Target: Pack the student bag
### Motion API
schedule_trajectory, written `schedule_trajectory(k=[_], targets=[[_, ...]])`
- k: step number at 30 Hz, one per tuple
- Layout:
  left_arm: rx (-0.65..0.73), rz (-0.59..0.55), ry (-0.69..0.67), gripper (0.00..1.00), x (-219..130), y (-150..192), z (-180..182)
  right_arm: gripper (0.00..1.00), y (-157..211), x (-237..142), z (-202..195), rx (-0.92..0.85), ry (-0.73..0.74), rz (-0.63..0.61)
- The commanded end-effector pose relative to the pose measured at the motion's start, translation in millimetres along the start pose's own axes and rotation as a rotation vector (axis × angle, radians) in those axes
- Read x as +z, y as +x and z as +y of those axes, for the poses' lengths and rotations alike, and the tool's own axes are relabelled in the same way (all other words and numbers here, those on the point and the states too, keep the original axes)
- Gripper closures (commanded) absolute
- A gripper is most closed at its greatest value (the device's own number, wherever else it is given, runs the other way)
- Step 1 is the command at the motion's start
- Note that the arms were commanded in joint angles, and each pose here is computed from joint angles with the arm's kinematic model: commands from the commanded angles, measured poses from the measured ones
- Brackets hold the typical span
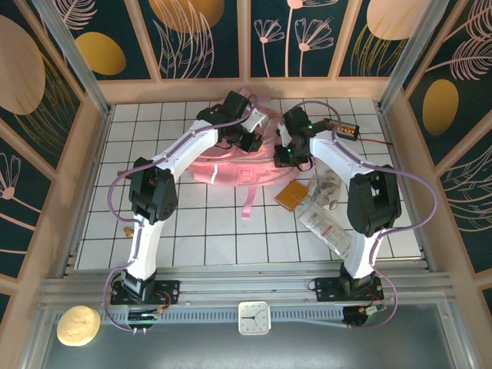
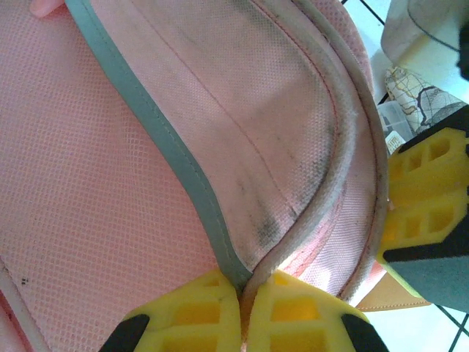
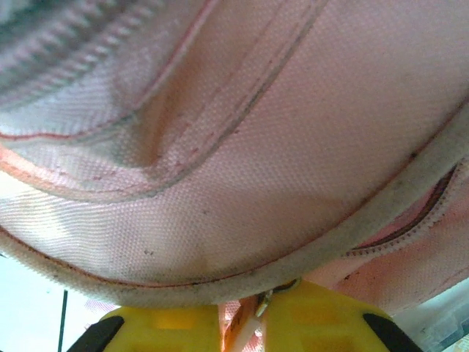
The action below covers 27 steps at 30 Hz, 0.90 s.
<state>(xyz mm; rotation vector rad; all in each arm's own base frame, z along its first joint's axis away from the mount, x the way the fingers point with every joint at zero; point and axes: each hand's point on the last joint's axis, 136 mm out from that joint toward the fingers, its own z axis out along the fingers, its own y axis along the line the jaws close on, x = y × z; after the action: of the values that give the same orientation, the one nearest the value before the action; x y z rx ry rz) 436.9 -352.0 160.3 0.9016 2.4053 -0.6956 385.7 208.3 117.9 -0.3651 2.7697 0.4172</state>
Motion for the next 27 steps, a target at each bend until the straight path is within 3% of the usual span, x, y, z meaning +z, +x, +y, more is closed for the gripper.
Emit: schedule_trajectory(k=[1,11,21,27], targets=[[0.03,-0.145,0.125,1.0,-16.3,-39.6,-39.7,0.83,-3.7,7.8,20.6,0.014,-0.093,0.015],[0.016,-0.109,0.057,1.0,-6.7,-33.0,-25.9,0.91,5.3,-14.3,29.8,0.022,-0.083,0.075],[0.012,-0.129,0.084,1.0,-4.4,-42.1,-34.3,0.91,35.2,-2.0,69.3,0.032,-0.239,0.318],[0.016,-0.122,0.098,1.0,-2.3,-38.9,-41.2,0.89,26.2,0.2,93.7,0.092,-0.366,0.311]])
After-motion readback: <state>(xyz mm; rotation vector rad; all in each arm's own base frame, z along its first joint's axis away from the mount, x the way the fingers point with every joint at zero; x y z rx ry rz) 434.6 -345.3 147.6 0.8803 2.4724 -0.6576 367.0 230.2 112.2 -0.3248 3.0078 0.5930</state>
